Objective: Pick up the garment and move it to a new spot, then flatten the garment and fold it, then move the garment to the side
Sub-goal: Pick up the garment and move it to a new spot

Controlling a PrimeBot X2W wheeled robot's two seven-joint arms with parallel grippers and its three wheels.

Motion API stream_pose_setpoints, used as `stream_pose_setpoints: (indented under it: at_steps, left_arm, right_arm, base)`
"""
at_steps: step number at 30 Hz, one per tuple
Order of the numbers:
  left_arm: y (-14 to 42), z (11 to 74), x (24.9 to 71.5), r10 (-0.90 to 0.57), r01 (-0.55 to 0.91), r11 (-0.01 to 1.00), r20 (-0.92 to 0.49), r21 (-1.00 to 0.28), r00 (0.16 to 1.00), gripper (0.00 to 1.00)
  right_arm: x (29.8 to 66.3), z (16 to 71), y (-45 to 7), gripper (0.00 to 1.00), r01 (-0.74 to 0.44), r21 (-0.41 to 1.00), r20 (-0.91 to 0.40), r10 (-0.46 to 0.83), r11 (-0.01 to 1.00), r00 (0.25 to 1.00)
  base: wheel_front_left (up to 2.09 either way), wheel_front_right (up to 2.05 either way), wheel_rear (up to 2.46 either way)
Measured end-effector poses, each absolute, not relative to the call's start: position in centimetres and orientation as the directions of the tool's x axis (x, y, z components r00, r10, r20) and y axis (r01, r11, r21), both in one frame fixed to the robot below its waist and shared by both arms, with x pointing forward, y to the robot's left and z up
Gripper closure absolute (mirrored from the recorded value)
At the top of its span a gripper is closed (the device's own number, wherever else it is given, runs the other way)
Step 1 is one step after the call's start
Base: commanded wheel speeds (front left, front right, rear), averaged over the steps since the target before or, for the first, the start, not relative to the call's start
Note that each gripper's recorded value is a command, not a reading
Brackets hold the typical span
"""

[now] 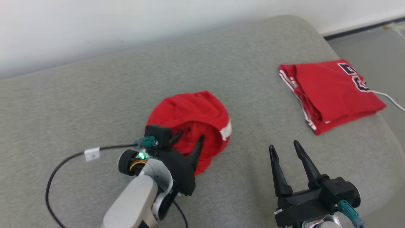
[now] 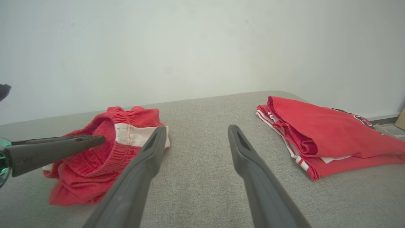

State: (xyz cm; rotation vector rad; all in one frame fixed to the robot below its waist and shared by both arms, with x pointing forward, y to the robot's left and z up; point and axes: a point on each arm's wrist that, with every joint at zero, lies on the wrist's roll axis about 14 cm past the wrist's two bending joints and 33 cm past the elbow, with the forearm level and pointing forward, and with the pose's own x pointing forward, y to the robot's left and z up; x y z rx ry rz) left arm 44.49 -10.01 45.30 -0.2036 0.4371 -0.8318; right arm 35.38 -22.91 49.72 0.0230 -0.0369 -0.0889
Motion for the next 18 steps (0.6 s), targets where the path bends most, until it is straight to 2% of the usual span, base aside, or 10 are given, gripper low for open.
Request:
stream_pose_setpoints:
  at_steps: [4,8,14,18]
  left_arm:
    - [-8.5,48.9,44.0,-0.740,0.668,0.656,-0.123,-0.353,0.661,0.00]
    - [-4.5,51.2,43.8,-0.653,0.617,0.713,0.005,-0.332,0.757,0.00]
    - [3.5,54.6,43.5,-0.387,0.424,0.842,0.175,-0.333,0.905,0.00]
    - [9.2,56.9,42.1,-0.211,0.283,0.915,0.256,-0.288,0.943,0.00]
  right_arm:
    - [35.9,50.0,-21.6,0.00,0.045,0.022,0.041,-0.046,0.999,0.998]
    - [36.3,50.4,-20.1,0.00,-0.003,0.026,0.050,0.002,1.000,0.999]
    - [36.8,51.0,-18.6,0.00,-0.048,0.034,0.068,0.045,0.998,0.997]
    - [37.0,51.2,-18.1,0.00,-0.064,0.039,0.076,0.061,0.997,0.995]
  base:
    - [0.00,0.00,0.00]
    - [0.00,0.00,0.00]
    - [0.00,0.00,0.00]
    - [0.00,0.00,0.00]
